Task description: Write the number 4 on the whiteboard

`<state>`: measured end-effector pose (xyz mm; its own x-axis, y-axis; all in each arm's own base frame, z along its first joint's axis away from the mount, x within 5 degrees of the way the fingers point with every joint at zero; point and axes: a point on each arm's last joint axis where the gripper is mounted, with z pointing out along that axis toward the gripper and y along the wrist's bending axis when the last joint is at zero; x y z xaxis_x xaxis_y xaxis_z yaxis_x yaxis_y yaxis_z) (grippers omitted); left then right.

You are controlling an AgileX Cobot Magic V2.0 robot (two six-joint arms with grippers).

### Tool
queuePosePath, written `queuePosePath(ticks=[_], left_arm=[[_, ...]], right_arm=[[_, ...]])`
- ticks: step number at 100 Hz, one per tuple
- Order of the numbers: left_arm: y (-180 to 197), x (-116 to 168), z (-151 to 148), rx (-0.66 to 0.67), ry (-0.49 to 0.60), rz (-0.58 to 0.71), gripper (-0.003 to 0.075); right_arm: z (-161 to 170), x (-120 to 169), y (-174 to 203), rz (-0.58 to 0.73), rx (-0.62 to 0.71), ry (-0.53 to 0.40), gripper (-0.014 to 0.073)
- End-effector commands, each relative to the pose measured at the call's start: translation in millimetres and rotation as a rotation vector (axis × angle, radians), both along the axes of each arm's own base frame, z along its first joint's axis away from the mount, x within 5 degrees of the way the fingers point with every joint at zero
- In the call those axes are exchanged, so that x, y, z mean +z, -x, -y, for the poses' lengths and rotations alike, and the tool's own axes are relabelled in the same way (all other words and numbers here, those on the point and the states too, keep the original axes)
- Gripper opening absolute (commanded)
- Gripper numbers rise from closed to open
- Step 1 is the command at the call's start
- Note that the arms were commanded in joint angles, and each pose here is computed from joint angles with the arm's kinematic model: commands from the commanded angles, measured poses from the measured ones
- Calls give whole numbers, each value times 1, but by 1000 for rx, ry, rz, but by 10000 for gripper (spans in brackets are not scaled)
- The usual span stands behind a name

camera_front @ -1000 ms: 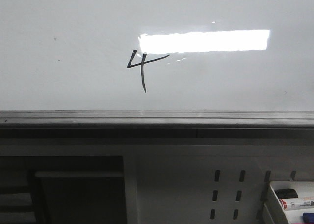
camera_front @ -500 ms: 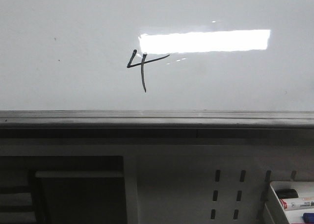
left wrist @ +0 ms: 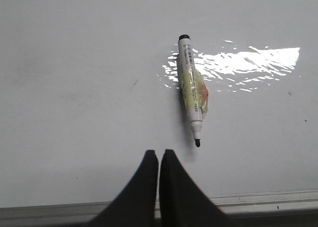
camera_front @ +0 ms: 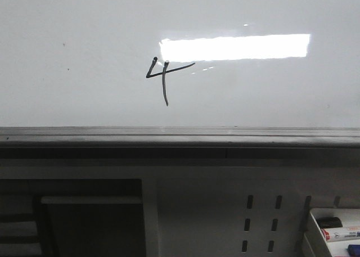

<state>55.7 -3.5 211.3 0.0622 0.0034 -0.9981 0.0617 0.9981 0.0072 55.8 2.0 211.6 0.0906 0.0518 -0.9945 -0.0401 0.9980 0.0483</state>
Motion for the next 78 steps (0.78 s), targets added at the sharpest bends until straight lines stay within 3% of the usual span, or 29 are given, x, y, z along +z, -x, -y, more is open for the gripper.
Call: queuePosePath(ticks=[1, 14, 78], left_arm=[[2, -1, 0, -3, 17, 78, -20], [2, -1, 0, -3, 17, 78, -20], [2, -1, 0, -3, 17, 78, -20]], right_arm=[[0, 3, 2, 94, -3, 0, -64], [0, 2, 2, 87, -12, 67, -64], [0, 2, 2, 86, -12, 69, -64]])
